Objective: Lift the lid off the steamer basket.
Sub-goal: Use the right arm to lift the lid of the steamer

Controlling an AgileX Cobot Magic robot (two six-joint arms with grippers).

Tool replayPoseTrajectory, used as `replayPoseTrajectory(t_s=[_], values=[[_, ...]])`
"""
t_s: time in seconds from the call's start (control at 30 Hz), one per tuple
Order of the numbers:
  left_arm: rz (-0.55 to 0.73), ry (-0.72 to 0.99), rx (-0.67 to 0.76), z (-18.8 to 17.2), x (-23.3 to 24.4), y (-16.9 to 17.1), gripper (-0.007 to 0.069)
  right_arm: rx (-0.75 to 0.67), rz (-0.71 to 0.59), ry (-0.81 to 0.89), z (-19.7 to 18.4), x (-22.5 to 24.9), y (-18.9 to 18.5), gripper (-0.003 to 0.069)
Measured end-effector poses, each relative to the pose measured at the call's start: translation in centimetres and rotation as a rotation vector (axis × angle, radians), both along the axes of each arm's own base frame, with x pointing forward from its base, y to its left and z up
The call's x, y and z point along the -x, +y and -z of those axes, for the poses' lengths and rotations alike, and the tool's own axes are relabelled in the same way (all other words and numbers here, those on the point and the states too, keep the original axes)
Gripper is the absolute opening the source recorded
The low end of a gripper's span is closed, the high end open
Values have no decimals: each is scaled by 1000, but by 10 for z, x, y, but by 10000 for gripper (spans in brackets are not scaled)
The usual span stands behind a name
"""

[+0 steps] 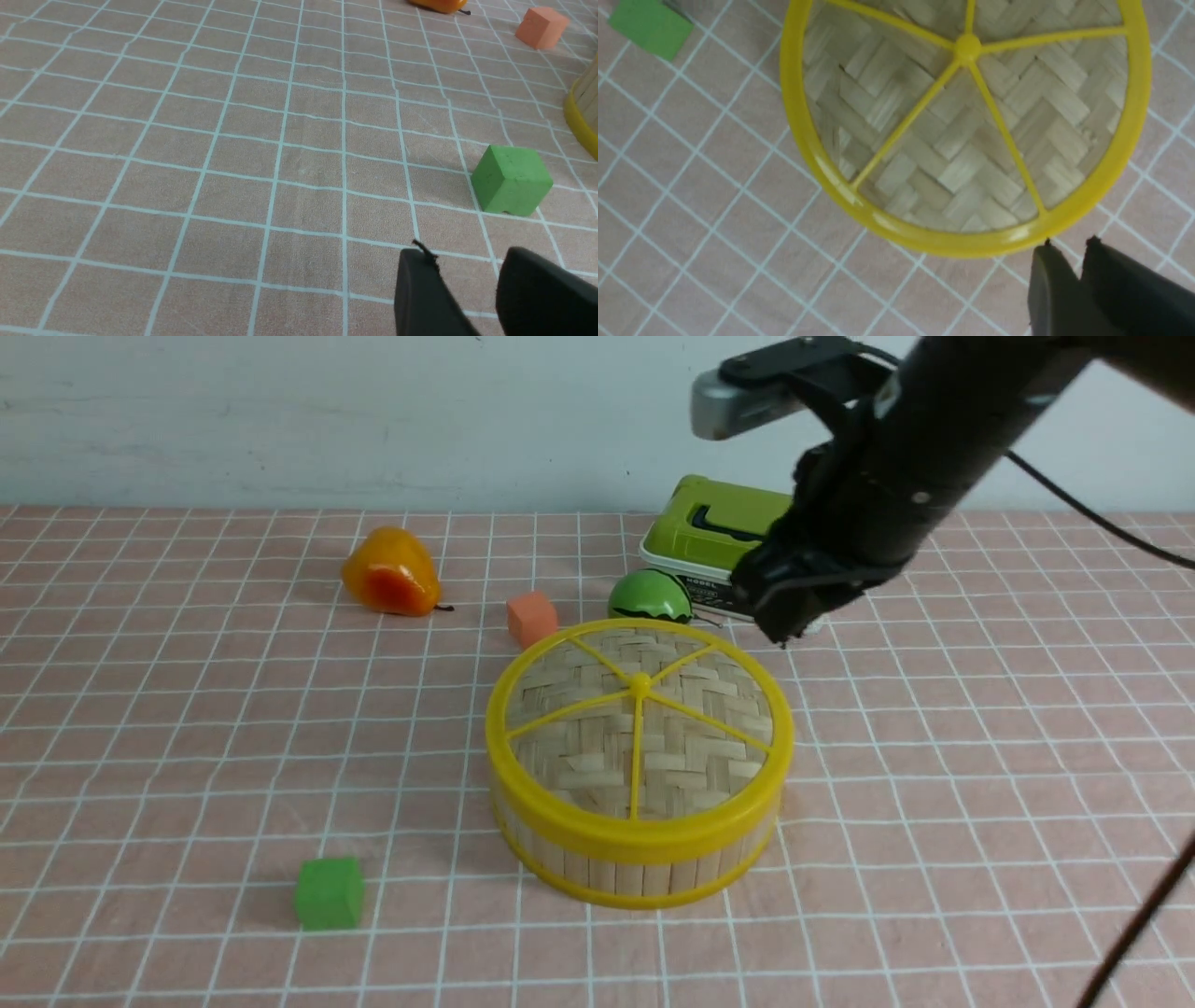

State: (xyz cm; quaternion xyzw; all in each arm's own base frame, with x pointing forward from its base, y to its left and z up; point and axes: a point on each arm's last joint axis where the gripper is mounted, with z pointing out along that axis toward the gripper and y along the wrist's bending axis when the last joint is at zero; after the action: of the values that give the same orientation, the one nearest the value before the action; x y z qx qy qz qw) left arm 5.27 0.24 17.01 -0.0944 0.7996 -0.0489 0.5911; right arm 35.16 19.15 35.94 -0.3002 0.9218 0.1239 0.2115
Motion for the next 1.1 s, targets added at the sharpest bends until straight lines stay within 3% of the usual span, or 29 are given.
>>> replayPoseTrajectory(t_s=[0.27, 0.37, 0.5, 0.77, 1.1], values=[[0, 0, 0, 0, 0, 0, 240, 32, -9, -10, 27, -29, 45, 279], [0, 0, 0, 0, 0, 0, 240, 47, -7, 25, 49, -40, 55, 383], [0, 0, 0, 0, 0, 0, 240, 54, -2, 42, 66, -48, 60, 421], [0, 0, 0, 0, 0, 0, 240, 36, 9, 15, 85, -60, 67, 388], [0, 0, 0, 0, 0, 0, 240, 35, 34, 29, 99, -66, 70, 205]])
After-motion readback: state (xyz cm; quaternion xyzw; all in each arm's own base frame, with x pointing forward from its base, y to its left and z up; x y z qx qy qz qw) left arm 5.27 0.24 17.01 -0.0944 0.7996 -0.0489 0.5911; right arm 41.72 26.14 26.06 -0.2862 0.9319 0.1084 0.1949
